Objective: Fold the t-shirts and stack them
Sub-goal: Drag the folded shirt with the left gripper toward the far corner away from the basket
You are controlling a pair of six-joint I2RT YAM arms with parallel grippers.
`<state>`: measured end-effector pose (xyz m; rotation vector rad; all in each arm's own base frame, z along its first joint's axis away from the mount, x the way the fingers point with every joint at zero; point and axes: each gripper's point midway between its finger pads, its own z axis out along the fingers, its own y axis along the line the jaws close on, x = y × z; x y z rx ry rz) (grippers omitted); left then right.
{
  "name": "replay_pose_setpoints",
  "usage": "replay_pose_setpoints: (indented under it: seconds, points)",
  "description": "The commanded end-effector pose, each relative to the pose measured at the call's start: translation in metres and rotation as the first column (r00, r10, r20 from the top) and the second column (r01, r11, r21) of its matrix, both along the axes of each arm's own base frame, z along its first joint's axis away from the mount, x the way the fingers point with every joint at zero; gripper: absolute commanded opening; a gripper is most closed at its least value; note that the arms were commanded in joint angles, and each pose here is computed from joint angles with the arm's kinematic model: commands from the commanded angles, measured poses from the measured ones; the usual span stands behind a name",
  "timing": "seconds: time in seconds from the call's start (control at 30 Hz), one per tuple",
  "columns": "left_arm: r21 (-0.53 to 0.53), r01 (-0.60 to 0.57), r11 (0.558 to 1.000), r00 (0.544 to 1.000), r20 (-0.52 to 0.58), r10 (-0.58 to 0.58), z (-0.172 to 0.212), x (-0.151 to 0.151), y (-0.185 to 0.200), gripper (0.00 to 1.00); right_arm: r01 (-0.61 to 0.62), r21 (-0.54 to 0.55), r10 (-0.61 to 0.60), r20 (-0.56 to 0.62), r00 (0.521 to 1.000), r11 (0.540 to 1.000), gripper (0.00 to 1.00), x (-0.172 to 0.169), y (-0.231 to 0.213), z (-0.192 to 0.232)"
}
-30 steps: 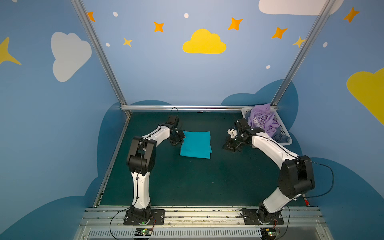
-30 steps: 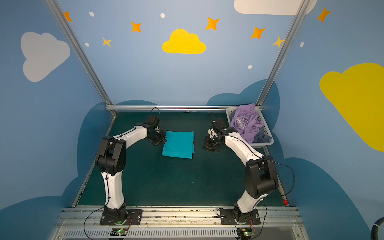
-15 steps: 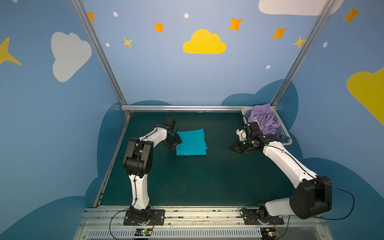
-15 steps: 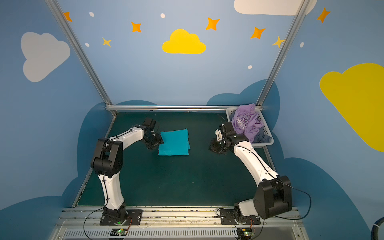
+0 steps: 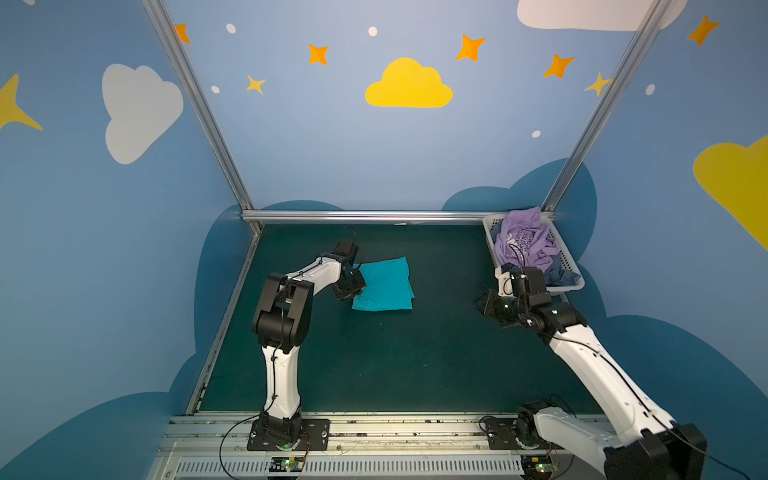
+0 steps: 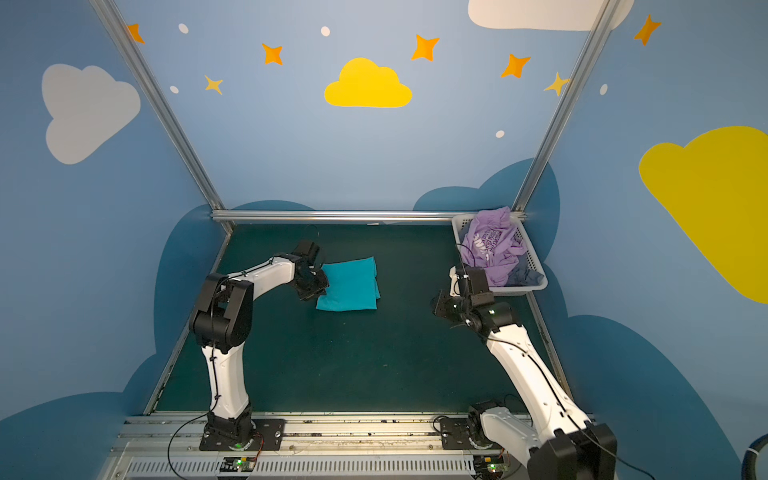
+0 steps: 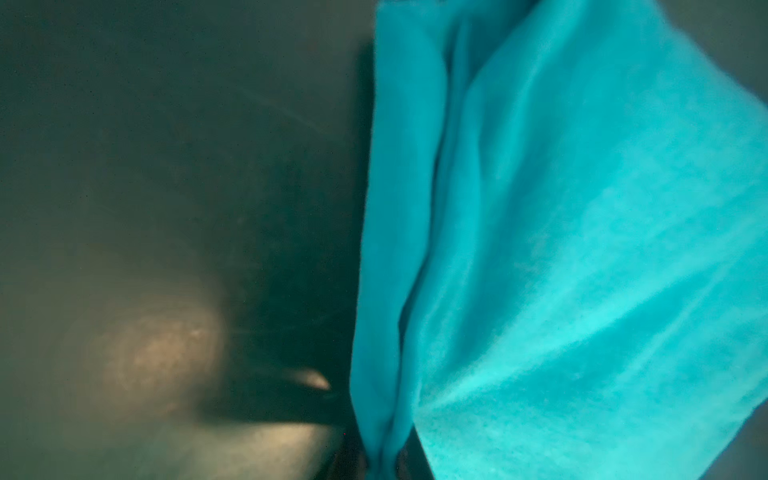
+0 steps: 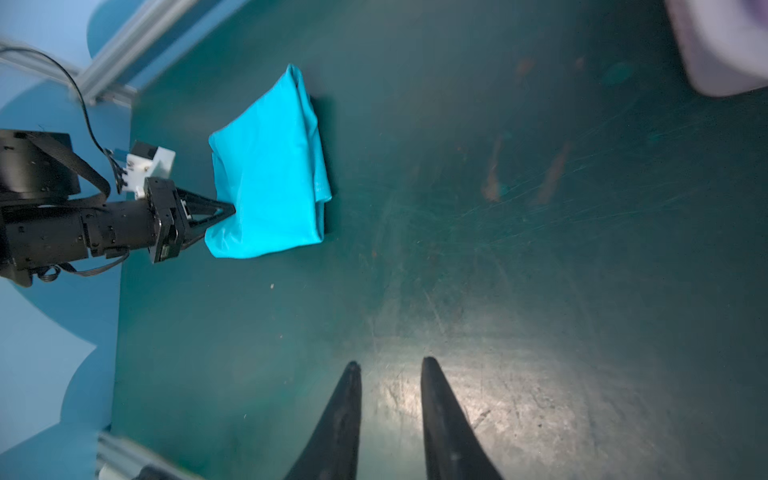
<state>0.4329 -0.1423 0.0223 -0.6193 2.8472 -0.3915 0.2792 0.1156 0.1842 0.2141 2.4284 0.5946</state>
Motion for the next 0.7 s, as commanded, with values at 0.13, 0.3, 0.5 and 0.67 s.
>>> replay_pose_setpoints:
  seconds: [0.13, 0.3, 0.5, 0.67]
  points:
    - [0.229, -0.046, 0.972, 0.996, -0.058, 0.061, -0.009, 0.021, 0.067, 0.04, 0.165, -0.048, -0.143, 0.306, 0.941, 0.985, 0.38, 0.007, -0.038, 0.015]
    - [0.424, -0.114, 0.898, 0.986, -0.065, 0.156, 0.015, 0.037, 0.135, 0.06, 0.189, -0.085, -0.149, 0.348, 0.926, 0.978, 0.40, 0.007, -0.047, 0.017]
    - [0.558, -0.161, 0.814, 0.979, -0.014, 0.203, 0.059, 0.064, 0.211, 0.10, 0.153, -0.119, -0.106, 0.331, 0.938, 0.981, 0.40, 0.015, -0.041, 0.010]
    - [0.642, -0.130, 0.756, 0.987, 0.007, 0.163, 0.084, 0.086, 0.249, 0.11, 0.148, -0.140, -0.098, 0.314, 0.945, 0.979, 0.40, 0.023, -0.039, 0.001]
